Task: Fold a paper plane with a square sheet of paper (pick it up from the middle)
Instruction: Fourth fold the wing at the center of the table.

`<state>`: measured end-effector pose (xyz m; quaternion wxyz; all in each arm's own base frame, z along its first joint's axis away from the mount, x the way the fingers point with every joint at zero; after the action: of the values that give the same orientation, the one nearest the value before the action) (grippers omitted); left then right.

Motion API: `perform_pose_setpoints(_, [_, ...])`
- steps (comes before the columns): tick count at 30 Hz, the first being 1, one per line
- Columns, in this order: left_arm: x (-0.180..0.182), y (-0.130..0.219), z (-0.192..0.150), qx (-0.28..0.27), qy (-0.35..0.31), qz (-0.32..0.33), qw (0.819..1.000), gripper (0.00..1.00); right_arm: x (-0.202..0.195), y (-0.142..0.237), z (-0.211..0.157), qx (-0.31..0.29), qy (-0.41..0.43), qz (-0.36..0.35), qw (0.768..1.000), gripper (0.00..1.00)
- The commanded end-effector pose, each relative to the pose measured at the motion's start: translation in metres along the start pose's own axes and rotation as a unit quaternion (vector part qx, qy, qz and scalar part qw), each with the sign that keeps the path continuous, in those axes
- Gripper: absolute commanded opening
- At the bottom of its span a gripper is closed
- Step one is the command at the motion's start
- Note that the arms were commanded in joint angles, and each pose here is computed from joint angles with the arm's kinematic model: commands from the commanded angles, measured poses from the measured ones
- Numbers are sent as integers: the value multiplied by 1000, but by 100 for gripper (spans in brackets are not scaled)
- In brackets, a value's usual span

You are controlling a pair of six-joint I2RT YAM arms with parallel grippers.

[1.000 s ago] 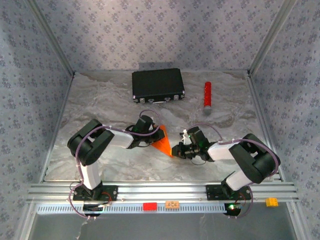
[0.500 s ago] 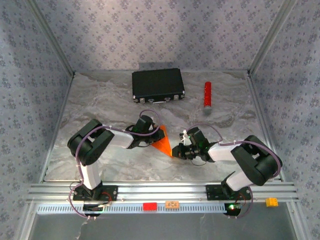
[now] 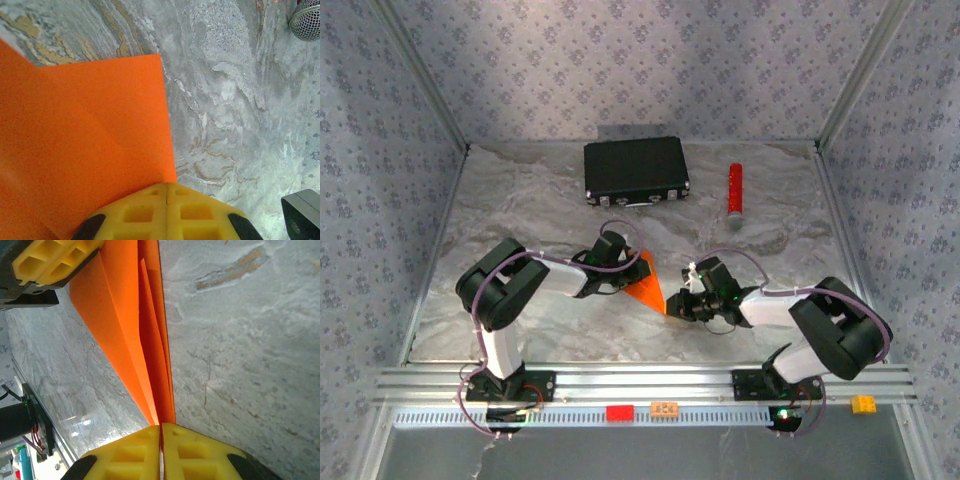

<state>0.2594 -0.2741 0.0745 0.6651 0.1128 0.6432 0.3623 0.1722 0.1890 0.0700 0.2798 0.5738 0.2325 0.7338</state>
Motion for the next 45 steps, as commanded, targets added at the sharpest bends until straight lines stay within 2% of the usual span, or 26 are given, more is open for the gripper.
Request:
perform_pose_setpoints(1, [21, -5, -7, 11, 8, 36, 999, 4, -34, 2, -40, 72, -49, -83, 993, 10])
perform_pose_setpoints(3, [21, -5, -7, 11, 10, 36, 999, 4, -33, 3, -39, 69, -47, -83, 993, 9])
perform_pose_setpoints(6, [22, -4, -7, 11, 9, 36, 999, 4, -33, 5, -40, 67, -46, -87, 993, 15])
perform_pose_setpoints(8, [21, -4, -7, 11, 9, 35, 999, 4, -33, 6, -40, 66, -45, -88, 993, 15])
perform_pose_setpoints(13, [21, -5, -7, 11, 9, 35, 999, 4, -37, 6, -44, 71, -45, -102, 991, 8])
perform_pose_setpoints(17, [21, -5, -7, 11, 9, 35, 999, 4, -34, 8, -41, 64, -44, -102, 992, 7])
perform_pose_setpoints(20, [21, -4, -7, 11, 9, 35, 999, 4, -25, 13, -34, 50, -35, -98, 993, 14])
perform_pose_setpoints(26, [20, -5, -8, 13, 7, 35, 999, 4, -1, 30, -12, 4, -7, -79, 997, 18])
perform_pose_setpoints(31, [20, -5, -8, 13, 6, 35, 999, 4, 24, 37, 8, -23, 30, -28, 999, 12])
perform_pose_setpoints(36, [21, -5, -8, 14, 7, 36, 999, 4, 43, 25, 27, -12, 51, 12, 999, 7])
perform_pose_setpoints(45, [21, -5, -8, 15, 6, 37, 999, 4, 56, -10, 42, 29, 77, 0, 997, 5])
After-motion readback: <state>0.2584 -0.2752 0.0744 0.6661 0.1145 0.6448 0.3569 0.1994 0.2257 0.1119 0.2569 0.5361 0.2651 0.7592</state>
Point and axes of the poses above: each hand's point on the last joint's axis, 136 mm out from that joint toward the fingers, its own y axis back along the fingers, its own x axis along the line the jaws close on, z = x × y, the point moved 8 cm from there along y, back along the fingers, and after that the axes turned 5 degrees about y, right-handed, at the moved point
